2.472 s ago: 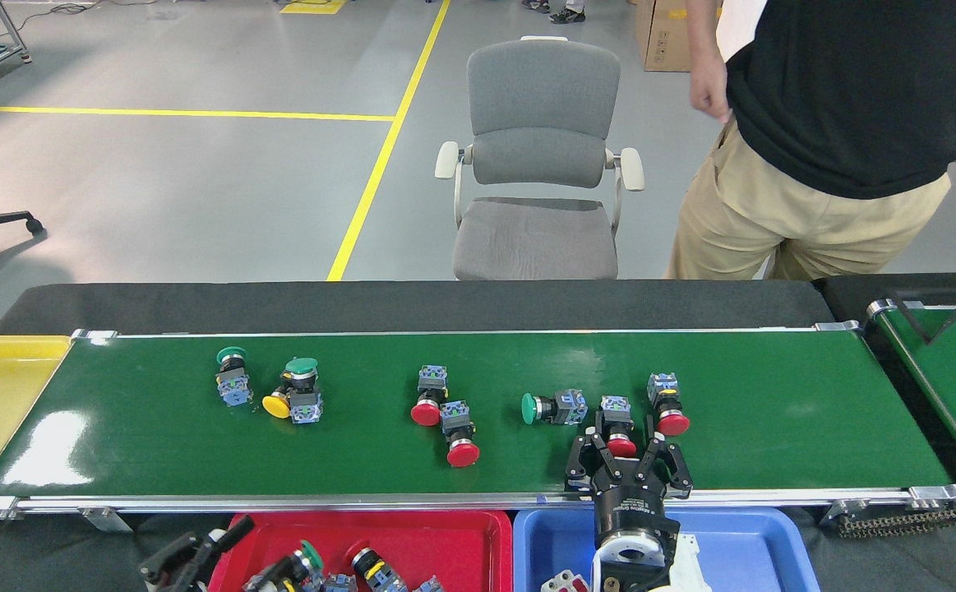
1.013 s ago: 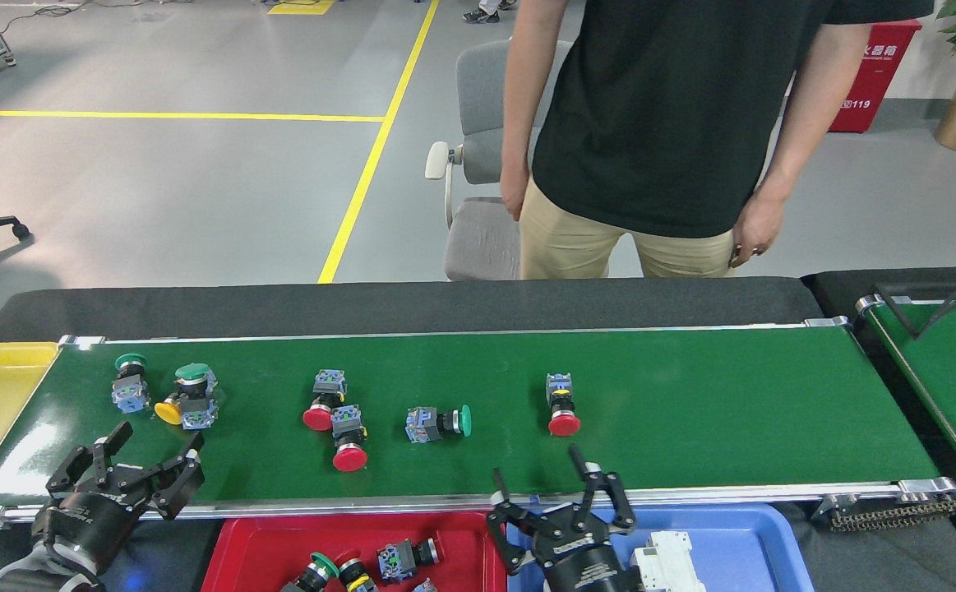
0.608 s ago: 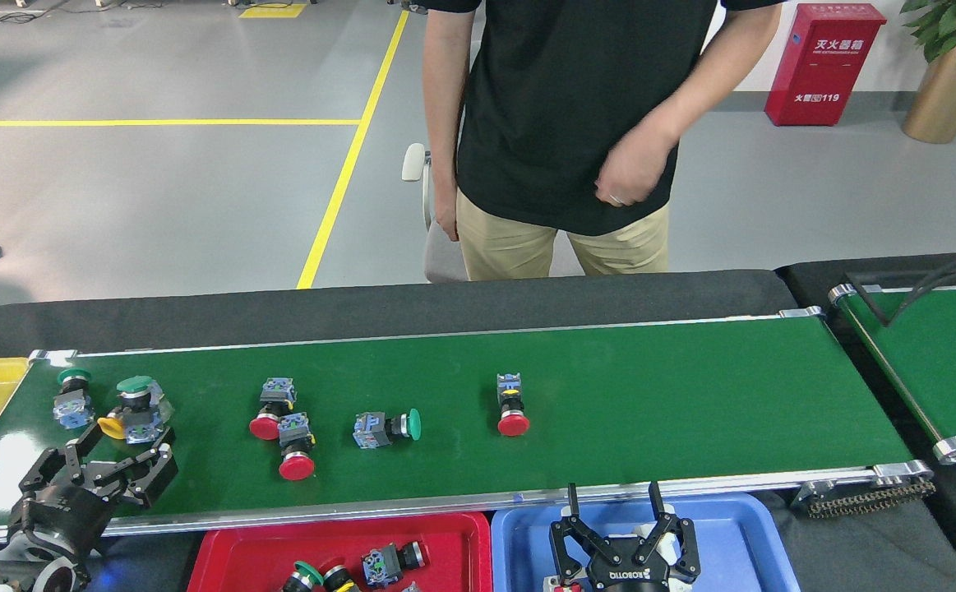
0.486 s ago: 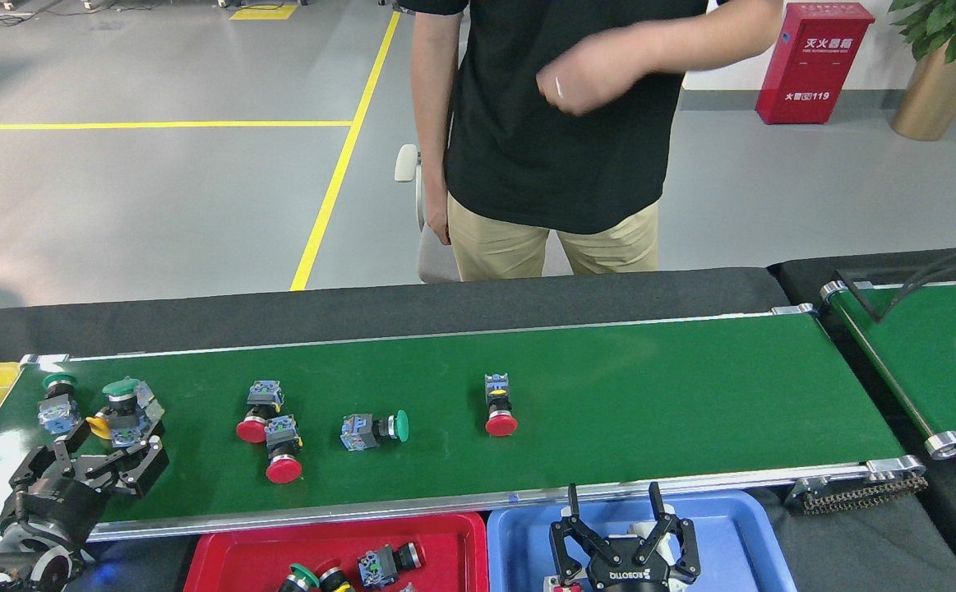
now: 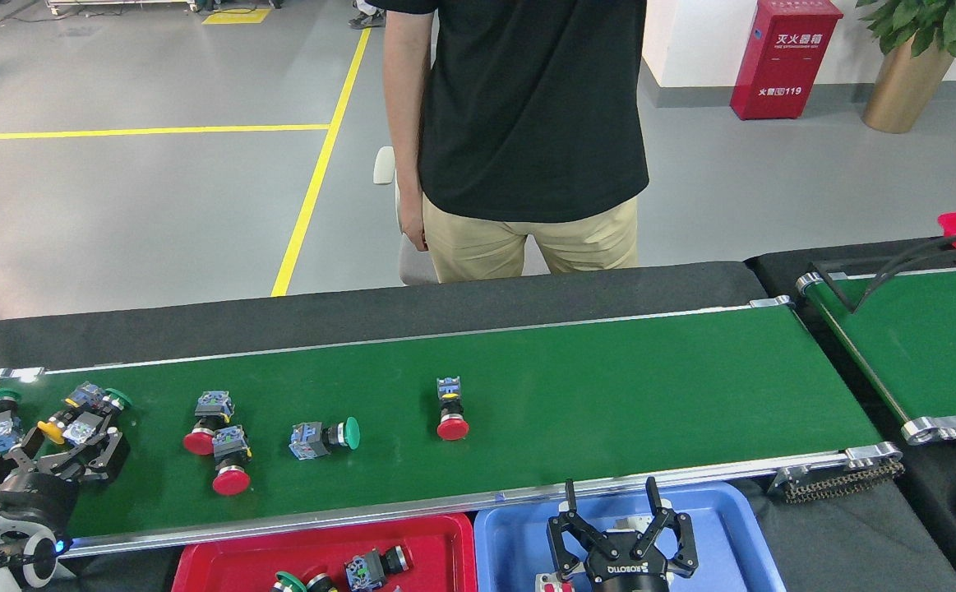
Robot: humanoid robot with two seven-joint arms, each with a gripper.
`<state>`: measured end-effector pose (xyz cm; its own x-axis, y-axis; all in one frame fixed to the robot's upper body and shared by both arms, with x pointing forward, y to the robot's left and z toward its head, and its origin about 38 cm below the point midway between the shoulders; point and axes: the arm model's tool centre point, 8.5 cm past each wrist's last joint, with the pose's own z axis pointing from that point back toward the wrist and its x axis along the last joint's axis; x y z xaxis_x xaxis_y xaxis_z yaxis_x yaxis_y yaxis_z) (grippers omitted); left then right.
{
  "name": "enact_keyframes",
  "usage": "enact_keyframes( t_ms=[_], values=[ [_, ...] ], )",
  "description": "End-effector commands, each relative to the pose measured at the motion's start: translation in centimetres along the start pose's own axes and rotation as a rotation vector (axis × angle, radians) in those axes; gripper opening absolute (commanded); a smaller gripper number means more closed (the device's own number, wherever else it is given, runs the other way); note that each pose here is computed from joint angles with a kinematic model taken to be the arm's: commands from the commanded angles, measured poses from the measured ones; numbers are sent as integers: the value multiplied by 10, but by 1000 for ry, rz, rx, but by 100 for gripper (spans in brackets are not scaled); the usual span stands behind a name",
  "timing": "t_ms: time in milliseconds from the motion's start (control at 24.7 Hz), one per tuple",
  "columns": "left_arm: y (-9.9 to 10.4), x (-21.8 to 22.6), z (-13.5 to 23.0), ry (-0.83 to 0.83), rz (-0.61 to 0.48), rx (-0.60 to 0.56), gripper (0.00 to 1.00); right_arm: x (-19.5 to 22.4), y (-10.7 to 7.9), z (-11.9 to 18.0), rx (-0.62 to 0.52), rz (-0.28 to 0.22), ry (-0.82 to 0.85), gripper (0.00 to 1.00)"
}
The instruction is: Pick switch part from conveyor to tray
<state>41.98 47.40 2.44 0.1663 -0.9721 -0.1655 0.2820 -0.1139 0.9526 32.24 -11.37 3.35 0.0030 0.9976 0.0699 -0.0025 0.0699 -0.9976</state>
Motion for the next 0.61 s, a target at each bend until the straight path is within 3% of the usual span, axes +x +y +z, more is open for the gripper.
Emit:
enact_keyframes(
  t_ms=[0, 162, 365, 486, 567],
  values=[
    [17, -6, -4, 22, -31, 70, 50, 1, -9, -6, -24, -7, -6, 100],
    [16, -3, -4, 6, -29, 75, 31, 1, -8, -5, -22, -6, -5, 100],
    [5, 3, 4, -48, -32, 70, 27, 0, -7, -6, -5, -6, 0, 100],
    [12, 26, 23, -244, -49, 123, 27, -3, -9, -6, -12, -3, 6, 100],
    [10, 44, 57, -419, -80, 160, 27, -13, -16, -9, -29, -1, 24, 100]
  ],
)
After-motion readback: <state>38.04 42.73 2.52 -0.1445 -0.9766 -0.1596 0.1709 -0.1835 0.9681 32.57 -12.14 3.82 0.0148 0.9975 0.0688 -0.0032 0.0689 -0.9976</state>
